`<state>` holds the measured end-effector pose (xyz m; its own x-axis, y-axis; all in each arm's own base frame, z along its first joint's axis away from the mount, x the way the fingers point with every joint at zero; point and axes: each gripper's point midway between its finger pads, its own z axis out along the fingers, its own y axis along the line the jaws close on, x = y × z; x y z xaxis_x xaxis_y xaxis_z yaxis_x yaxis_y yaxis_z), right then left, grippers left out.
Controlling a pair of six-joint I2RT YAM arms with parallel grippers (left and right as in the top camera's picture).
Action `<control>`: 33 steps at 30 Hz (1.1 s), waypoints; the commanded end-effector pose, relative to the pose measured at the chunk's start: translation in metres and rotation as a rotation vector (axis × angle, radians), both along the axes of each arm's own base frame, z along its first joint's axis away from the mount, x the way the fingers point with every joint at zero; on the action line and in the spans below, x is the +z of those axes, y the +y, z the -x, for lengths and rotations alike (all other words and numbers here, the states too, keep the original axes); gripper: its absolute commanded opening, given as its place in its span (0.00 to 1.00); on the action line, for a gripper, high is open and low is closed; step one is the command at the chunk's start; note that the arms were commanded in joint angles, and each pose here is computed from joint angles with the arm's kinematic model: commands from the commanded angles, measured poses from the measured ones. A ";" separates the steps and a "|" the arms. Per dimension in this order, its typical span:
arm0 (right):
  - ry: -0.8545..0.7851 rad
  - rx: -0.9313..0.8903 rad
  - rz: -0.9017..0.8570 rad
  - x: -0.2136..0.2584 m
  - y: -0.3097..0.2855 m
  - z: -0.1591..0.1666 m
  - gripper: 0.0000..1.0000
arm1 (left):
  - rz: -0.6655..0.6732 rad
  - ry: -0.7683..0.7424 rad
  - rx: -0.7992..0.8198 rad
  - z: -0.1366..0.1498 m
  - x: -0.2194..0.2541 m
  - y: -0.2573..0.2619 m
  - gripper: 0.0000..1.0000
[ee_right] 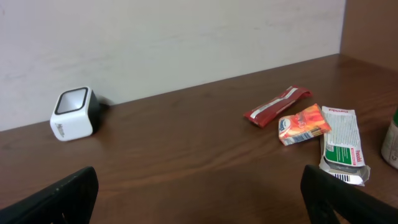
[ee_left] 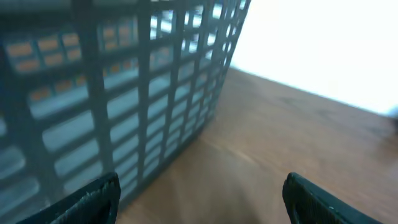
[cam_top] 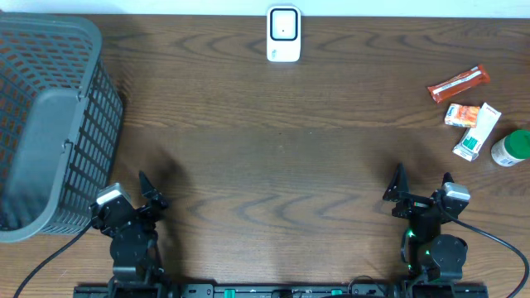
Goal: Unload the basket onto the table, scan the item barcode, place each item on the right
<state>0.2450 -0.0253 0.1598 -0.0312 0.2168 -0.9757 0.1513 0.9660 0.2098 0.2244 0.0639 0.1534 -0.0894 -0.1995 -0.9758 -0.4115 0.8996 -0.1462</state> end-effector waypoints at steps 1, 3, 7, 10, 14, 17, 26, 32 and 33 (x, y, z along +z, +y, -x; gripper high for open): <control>-0.003 -0.003 -0.011 0.000 -0.001 0.000 0.99 | -0.079 -0.007 -0.042 -0.008 -0.008 -0.005 0.84; -0.003 -0.003 -0.011 0.000 -0.001 0.000 0.99 | -0.088 -0.010 -0.107 -0.012 -0.010 -0.016 0.84; -0.003 -0.004 -0.011 0.000 -0.001 0.000 0.99 | -0.105 0.005 -0.182 -0.015 -0.012 -0.027 0.84; -0.003 -0.004 -0.011 0.000 -0.001 0.000 0.99 | -0.104 0.000 -0.187 -0.016 -0.011 -0.028 0.84; -0.003 -0.003 -0.011 0.000 -0.001 0.000 0.99 | -0.105 0.000 -0.187 -0.016 -0.011 -0.028 0.84; -0.003 -0.003 -0.011 0.000 -0.001 0.000 0.99 | -0.104 0.001 -0.186 -0.016 -0.011 -0.028 0.84; -0.003 -0.003 -0.011 0.000 -0.001 0.000 0.99 | -0.105 -0.001 -0.187 -0.016 -0.011 -0.028 0.84; -0.003 -0.003 -0.011 0.000 -0.001 0.000 0.99 | -0.105 -0.001 -0.187 -0.016 -0.011 -0.028 0.84; -0.003 -0.004 -0.011 0.000 -0.001 0.000 0.99 | -0.105 -0.001 -0.187 -0.016 -0.011 -0.028 0.84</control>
<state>0.2450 -0.0252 0.1598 -0.0316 0.2172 -0.9756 0.1510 0.9659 0.2102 0.2388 0.0386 0.1594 -0.0759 -0.0856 -0.9934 -0.2496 0.9662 -0.0642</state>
